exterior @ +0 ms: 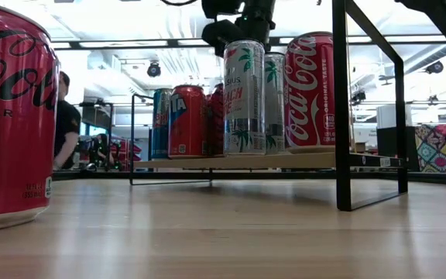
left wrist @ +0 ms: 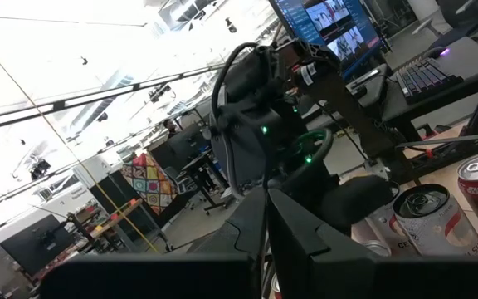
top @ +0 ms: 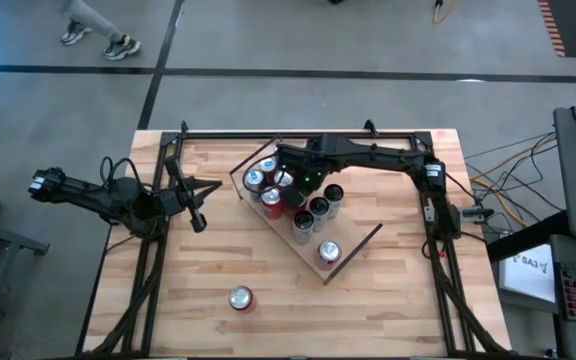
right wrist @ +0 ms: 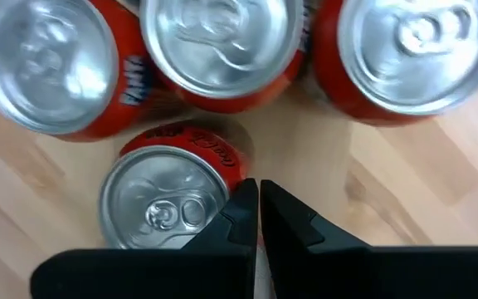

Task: Place canned beverage on shelf
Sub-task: Adjust the red soda can

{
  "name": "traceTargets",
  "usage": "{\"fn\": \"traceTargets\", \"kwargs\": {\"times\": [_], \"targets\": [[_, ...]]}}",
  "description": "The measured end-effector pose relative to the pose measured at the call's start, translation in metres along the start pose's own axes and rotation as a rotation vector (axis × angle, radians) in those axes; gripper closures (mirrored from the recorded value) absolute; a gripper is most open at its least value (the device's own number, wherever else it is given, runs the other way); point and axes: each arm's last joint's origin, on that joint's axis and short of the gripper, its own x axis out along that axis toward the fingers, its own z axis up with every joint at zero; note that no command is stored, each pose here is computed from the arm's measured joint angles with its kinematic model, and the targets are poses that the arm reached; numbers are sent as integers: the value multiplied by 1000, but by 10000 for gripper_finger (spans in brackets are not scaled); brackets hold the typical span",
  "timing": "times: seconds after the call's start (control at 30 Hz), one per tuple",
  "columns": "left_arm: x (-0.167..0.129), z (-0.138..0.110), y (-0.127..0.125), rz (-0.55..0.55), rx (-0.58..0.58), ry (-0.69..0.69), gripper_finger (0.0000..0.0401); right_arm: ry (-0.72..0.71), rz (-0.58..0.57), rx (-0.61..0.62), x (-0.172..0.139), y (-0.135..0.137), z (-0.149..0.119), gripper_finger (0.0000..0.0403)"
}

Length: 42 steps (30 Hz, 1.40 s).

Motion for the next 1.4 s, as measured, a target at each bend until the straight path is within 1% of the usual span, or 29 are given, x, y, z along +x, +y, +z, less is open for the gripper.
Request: {"fn": "traceTargets", "kwargs": {"times": [0.2,0.33,0.53,0.83,0.93,1.1,1.27,1.4], "targets": [[0,0,0,0,0,0,401,-21,28,-7,0,3,1,394],[0,0,0,0,0,0,401,-5,64,-11,0,5,1,394],[0,0,0,0,0,0,401,-25,98,-47,-1,10,2,394],[0,0,0,0,0,0,401,-37,98,-67,-2,10,3,394],[0,0,0,0,0,0,401,-72,96,-71,-10,11,4,394],[0,0,0,0,0,0,401,-125,124,-92,-27,16,5,394],[0,0,0,0,0,0,401,-122,169,-185,-31,31,-3,394],[0,0,0,0,0,0,401,-180,203,-297,-28,49,-7,394]]}}
